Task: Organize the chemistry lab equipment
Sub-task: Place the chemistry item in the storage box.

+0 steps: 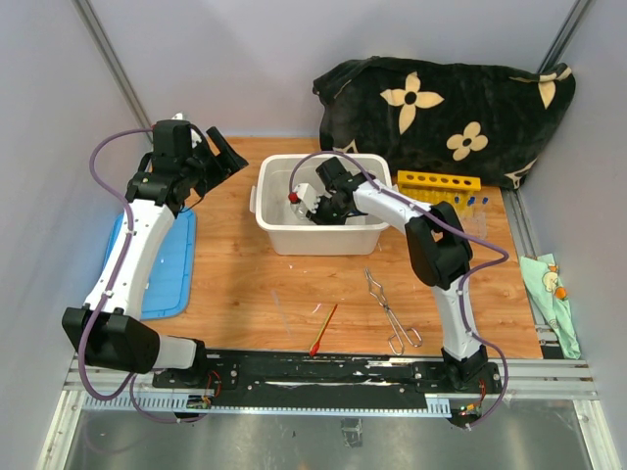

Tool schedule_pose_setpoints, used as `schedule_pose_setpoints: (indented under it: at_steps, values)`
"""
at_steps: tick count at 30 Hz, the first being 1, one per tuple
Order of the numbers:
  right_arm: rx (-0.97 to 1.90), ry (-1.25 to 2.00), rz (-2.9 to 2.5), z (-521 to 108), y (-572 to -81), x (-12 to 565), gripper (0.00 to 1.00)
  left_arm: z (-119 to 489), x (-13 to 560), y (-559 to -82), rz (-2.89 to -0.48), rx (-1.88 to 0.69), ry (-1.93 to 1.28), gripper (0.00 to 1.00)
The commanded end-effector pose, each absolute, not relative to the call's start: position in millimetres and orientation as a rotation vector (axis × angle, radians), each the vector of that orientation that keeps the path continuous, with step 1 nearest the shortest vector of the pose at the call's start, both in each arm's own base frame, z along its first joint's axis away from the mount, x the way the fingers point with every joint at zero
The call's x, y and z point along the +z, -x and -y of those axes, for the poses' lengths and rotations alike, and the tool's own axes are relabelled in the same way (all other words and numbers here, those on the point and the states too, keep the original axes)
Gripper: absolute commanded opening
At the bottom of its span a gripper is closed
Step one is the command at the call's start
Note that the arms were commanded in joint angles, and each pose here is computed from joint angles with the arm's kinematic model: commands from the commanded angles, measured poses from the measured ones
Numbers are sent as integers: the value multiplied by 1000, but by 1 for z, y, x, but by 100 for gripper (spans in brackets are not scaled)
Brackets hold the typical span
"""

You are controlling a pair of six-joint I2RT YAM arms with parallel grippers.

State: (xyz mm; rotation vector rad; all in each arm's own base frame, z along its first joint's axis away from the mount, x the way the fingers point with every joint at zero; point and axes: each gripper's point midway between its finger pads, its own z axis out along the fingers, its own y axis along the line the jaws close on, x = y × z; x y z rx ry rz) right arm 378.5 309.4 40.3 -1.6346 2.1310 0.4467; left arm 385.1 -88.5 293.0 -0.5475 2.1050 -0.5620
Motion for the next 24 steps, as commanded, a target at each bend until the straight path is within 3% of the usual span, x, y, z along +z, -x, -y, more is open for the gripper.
schedule_pose_setpoints:
  at_steps: [1,15,24]
  values:
    - [459,1618,-2128,-320,-382,39,2,82,305,-380,-2074,-540,531,82]
    - [461,1606,-2140,-320,-383,37,6,81,304,-380,-2076,-533,528,82]
    - [436,1585,-2136,-316,-387,45,19,82,303,-379,-2081,-542,526,82]
